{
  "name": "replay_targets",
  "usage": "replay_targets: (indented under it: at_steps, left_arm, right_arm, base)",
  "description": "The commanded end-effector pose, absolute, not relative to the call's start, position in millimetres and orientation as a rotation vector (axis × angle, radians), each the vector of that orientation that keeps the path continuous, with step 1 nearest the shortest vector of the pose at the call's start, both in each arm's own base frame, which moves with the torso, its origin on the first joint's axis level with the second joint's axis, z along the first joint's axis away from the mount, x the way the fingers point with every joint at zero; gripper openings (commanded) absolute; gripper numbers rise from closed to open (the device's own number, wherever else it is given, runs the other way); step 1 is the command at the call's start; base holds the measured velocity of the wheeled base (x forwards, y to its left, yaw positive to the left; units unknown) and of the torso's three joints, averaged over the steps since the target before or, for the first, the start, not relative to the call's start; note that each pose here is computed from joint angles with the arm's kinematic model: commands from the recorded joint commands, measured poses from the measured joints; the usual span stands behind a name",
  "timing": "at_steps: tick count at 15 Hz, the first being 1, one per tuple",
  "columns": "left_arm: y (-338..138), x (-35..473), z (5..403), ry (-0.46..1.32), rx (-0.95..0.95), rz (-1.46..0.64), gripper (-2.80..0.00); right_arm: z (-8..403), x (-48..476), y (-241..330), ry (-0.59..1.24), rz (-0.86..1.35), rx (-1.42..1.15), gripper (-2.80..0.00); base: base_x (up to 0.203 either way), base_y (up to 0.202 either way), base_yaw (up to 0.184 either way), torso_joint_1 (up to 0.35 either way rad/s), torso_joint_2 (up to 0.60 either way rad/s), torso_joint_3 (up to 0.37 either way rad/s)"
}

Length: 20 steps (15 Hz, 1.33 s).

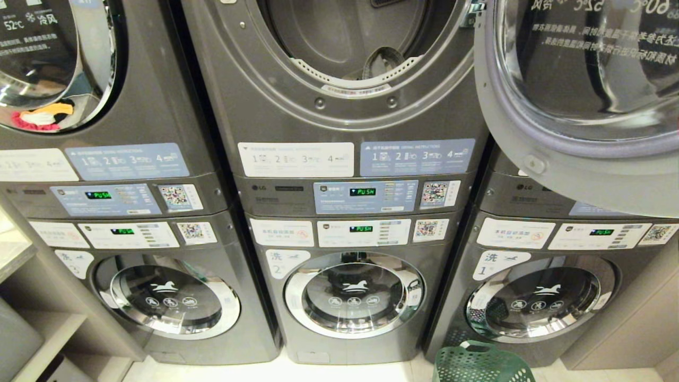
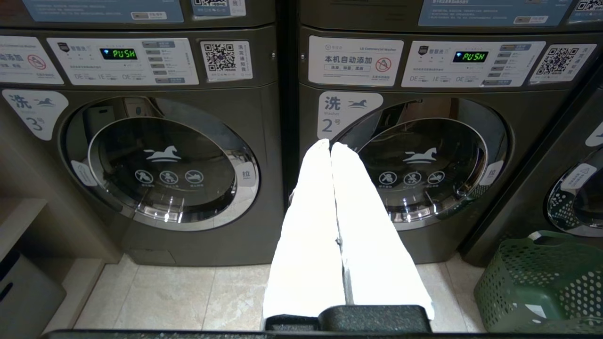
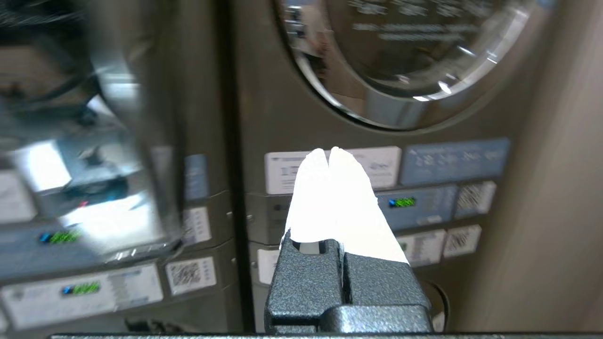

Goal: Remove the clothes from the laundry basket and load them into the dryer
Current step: Close the dryer

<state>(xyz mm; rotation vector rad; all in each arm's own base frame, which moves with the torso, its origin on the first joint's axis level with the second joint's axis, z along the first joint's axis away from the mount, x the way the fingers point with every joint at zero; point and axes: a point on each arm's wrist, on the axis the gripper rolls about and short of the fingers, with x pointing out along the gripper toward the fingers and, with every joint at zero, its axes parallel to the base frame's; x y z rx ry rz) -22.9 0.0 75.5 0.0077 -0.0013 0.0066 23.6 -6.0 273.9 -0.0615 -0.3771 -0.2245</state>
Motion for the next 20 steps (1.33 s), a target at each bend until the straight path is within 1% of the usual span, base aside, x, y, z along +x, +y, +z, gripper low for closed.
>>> replay_targets:
  at_steps: [1, 5, 11, 15, 20]
  left_arm:
    - [0.0, -22.7, 75.2, 0.0, 0.008, 0.008, -2.8]
    - [0.0, -22.7, 75.1, 0.002, 0.008, 0.008, -2.8]
    - [-0.1, -22.7, 75.2, 0.001, 0.008, 0.007, -2.8]
    - [0.0, -22.7, 75.1, 0.001, 0.008, 0.008, -2.8]
    - [0.0, -22.7, 75.1, 0.002, 0.008, 0.008, -2.8]
  right_arm:
    - [271.8, 19.4, -2.9, -0.391, -0.171, -0.09, -2.8]
    - [278.6, 36.9, -8.0, -0.352, -0.142, -0.095, -2.8]
    - [280.2, 40.9, -8.7, -0.354, -0.128, -0.121, -2.8]
    - [282.3, 46.2, -5.9, -0.393, -0.001, -0.198, -2.8]
    - [281.6, 53.5, -1.2, -0.394, 0.122, -0.292, -2.8]
  base:
    - [0.0, 0.0, 0.0, 0.0, 0.0, 0.0]
    - [0.0, 0.0, 0.0, 0.0, 0.0, 0.0]
    - [0.0, 0.0, 0.0, 0.0, 0.0, 0.0]
    - [0.0, 0.0, 0.0, 0.0, 0.0, 0.0]
    - [0.0, 0.0, 0.0, 0.0, 0.0, 0.0]
